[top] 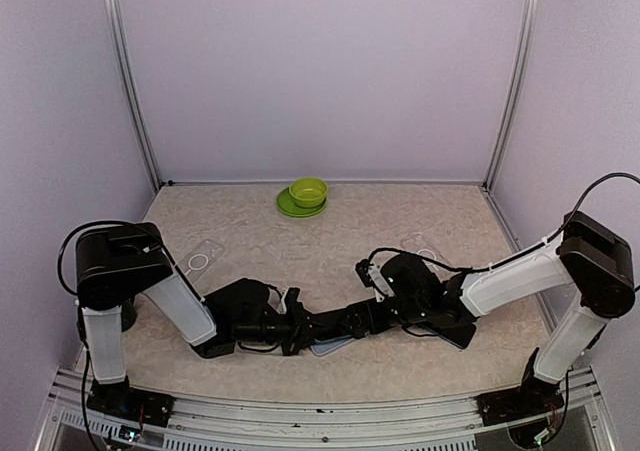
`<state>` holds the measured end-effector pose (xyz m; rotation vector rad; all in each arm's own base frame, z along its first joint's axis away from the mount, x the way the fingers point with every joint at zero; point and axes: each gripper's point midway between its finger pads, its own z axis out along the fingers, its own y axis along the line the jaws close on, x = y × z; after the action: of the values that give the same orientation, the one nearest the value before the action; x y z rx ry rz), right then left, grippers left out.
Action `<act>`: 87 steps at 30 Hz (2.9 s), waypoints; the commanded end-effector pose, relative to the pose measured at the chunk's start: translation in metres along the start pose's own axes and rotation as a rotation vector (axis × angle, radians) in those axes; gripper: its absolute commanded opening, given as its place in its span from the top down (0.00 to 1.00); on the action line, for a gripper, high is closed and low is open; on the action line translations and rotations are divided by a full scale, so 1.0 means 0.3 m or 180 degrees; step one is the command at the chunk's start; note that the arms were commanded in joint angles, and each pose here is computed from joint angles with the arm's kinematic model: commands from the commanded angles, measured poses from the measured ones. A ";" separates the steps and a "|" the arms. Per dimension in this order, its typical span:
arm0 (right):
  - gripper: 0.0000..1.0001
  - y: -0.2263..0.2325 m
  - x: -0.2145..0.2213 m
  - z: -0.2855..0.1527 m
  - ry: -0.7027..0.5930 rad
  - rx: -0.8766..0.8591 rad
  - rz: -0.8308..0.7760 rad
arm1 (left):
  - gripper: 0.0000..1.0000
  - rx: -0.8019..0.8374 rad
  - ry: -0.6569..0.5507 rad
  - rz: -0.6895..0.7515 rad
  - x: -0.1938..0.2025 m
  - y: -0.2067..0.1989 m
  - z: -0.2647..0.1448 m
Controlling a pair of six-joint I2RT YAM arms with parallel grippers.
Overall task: Put the phone into the phone case
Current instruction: Install the phone on the phone case.
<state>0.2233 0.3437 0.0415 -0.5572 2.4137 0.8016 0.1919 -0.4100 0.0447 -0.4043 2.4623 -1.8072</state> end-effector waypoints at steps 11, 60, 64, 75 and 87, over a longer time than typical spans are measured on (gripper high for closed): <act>0.01 0.092 0.036 0.005 0.0077 -0.0515 0.0057 | 1.00 -0.0391 0.0203 -0.0257 0.041 0.161 0.025; 0.00 0.045 -0.057 -0.196 -0.0120 -0.0679 0.0104 | 1.00 0.0370 0.0217 0.0662 0.060 -0.052 -0.027; 0.00 0.025 -0.051 -0.198 -0.0111 -0.0640 0.0120 | 1.00 0.0449 0.0245 0.0764 0.070 -0.081 -0.030; 0.00 0.014 -0.044 -0.205 -0.0072 -0.0725 0.0172 | 1.00 0.0734 0.0310 0.0994 0.102 -0.169 -0.044; 0.00 0.016 -0.014 -0.196 0.0024 -0.0867 0.0289 | 1.00 0.0936 0.0333 0.1273 0.134 -0.240 -0.064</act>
<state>0.2043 0.3124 0.0871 -0.5727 2.3681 1.1338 0.1663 -0.4157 0.0739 0.0503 2.2914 -1.8958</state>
